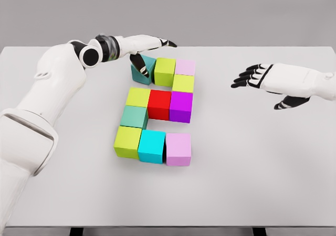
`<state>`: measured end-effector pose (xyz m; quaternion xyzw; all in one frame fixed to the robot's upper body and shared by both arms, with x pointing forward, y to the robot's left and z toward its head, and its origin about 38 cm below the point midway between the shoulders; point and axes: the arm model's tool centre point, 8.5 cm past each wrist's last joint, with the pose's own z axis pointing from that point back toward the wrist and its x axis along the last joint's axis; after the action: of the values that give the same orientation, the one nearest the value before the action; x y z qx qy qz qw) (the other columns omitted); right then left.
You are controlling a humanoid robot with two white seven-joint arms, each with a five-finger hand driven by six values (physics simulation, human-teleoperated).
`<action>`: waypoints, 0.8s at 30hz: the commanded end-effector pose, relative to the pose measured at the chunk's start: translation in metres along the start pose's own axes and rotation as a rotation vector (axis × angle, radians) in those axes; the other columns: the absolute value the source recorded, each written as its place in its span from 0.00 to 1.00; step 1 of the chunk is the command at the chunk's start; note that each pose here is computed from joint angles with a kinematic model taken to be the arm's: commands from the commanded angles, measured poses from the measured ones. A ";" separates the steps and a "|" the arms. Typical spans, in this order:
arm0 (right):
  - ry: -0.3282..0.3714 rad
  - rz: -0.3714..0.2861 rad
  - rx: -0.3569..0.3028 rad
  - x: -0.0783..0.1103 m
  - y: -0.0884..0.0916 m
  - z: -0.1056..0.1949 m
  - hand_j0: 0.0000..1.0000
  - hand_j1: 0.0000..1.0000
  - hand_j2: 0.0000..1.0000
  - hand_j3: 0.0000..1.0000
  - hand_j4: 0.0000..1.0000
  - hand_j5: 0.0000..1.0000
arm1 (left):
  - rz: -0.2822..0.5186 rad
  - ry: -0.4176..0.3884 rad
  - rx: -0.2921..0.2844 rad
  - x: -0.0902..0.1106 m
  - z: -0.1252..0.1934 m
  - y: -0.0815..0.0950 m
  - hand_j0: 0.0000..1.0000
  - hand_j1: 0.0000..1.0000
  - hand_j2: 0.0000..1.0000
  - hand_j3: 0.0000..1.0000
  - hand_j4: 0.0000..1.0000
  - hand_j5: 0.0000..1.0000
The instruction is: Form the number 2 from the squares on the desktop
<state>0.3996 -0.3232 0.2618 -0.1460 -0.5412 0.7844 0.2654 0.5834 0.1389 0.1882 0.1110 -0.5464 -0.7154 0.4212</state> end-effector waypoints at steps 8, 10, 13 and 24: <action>-0.001 -0.006 -0.004 0.000 0.000 0.000 1.00 1.00 1.00 1.00 1.00 1.00 | 0.003 -0.011 0.010 -0.003 0.005 0.003 1.00 1.00 1.00 1.00 1.00 1.00; 0.000 -0.006 -0.003 0.000 0.000 0.000 1.00 1.00 1.00 1.00 1.00 1.00 | 0.003 -0.009 0.009 -0.004 0.006 0.003 1.00 1.00 1.00 1.00 1.00 1.00; -0.001 -0.007 -0.002 0.000 0.000 0.000 1.00 1.00 1.00 1.00 1.00 1.00 | 0.003 -0.011 0.012 -0.003 0.006 0.005 1.00 1.00 1.00 1.00 1.00 1.00; -0.003 -0.006 -0.003 0.001 0.000 0.000 1.00 1.00 1.00 1.00 1.00 1.00 | -0.020 -0.068 0.049 0.005 0.012 0.017 1.00 1.00 1.00 1.00 1.00 1.00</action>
<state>0.3993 -0.3221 0.2607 -0.1443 -0.5417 0.7845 0.2652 0.5805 0.1403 0.2047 0.1027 -0.5714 -0.7125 0.3941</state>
